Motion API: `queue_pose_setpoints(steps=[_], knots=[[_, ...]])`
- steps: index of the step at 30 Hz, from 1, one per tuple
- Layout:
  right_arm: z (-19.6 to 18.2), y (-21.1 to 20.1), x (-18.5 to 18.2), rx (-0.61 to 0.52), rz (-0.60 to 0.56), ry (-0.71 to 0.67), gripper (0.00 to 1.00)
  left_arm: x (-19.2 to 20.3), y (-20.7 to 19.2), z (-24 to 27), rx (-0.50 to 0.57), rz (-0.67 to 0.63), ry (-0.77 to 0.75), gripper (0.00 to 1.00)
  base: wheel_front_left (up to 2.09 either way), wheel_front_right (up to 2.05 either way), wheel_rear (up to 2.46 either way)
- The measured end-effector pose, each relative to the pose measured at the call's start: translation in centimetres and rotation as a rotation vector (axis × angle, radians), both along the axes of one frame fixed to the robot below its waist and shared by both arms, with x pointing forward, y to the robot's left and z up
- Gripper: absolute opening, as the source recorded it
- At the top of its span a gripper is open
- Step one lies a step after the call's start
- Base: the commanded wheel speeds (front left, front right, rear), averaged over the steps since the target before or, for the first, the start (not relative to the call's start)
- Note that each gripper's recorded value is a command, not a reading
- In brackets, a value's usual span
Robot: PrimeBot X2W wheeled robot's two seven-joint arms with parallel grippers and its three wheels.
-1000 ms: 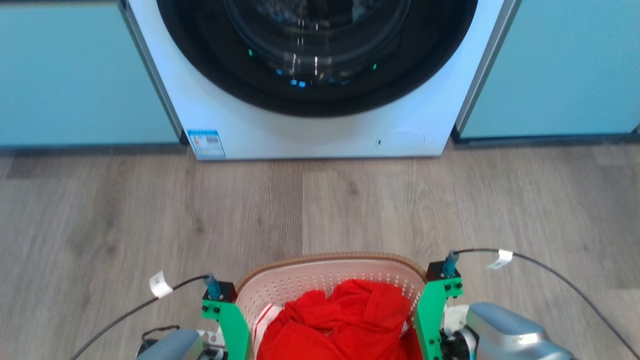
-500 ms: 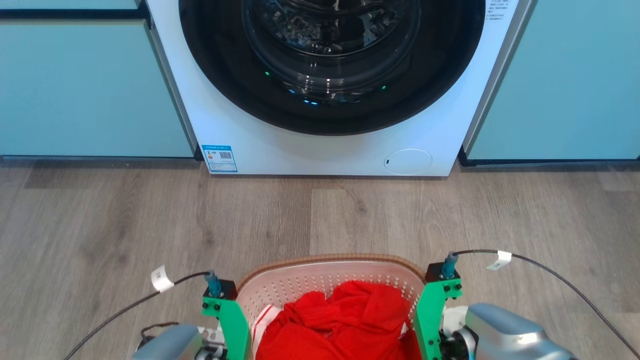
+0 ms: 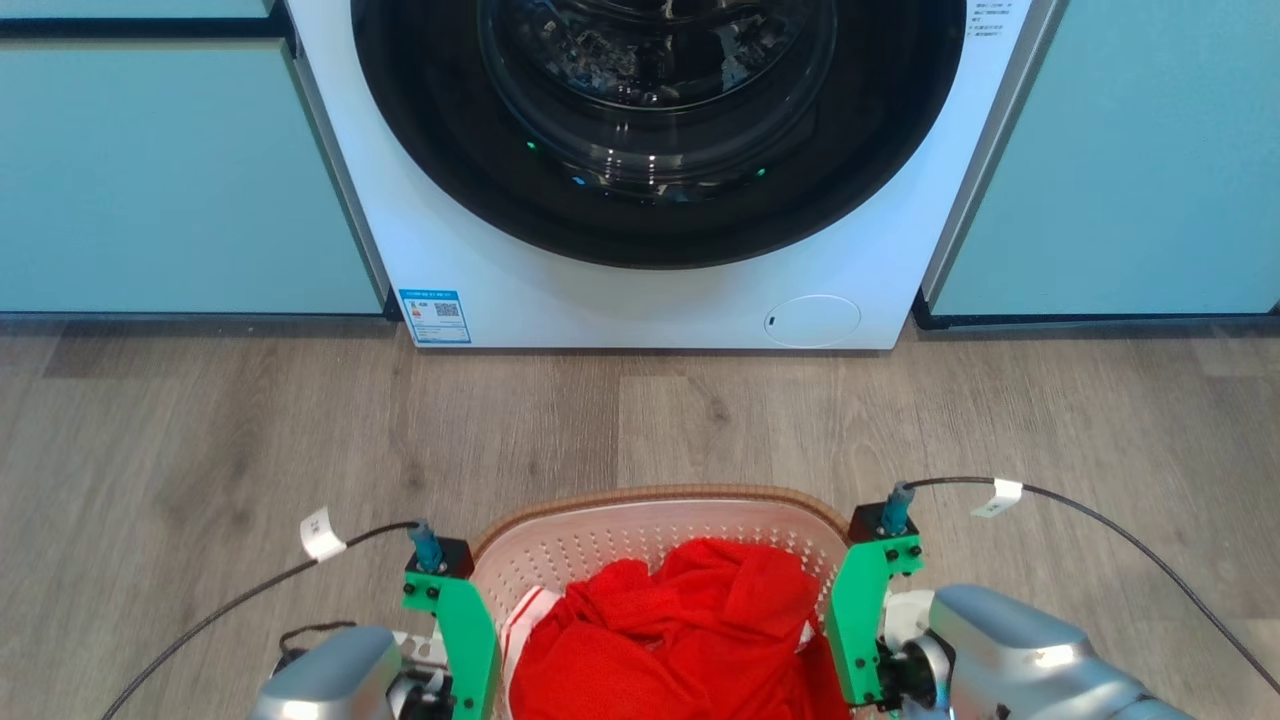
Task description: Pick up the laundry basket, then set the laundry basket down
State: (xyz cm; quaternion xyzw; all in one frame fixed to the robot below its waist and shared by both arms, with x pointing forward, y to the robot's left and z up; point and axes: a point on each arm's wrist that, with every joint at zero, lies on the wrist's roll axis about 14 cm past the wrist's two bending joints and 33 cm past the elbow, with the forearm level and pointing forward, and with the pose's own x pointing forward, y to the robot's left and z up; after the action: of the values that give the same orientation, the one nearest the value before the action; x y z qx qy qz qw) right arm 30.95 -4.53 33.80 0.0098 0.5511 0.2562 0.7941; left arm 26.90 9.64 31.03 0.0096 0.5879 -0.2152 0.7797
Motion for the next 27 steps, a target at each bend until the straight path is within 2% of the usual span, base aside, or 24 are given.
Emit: queue_pose_setpoints(steps=[27], knots=[[0.18, -0.01, 0.02, 0.016, -0.020, -0.003, 0.00, 0.30, -0.22, 0.29, -0.005, -0.003, -0.006, 0.00, 0.00, 0.00, 0.00]])
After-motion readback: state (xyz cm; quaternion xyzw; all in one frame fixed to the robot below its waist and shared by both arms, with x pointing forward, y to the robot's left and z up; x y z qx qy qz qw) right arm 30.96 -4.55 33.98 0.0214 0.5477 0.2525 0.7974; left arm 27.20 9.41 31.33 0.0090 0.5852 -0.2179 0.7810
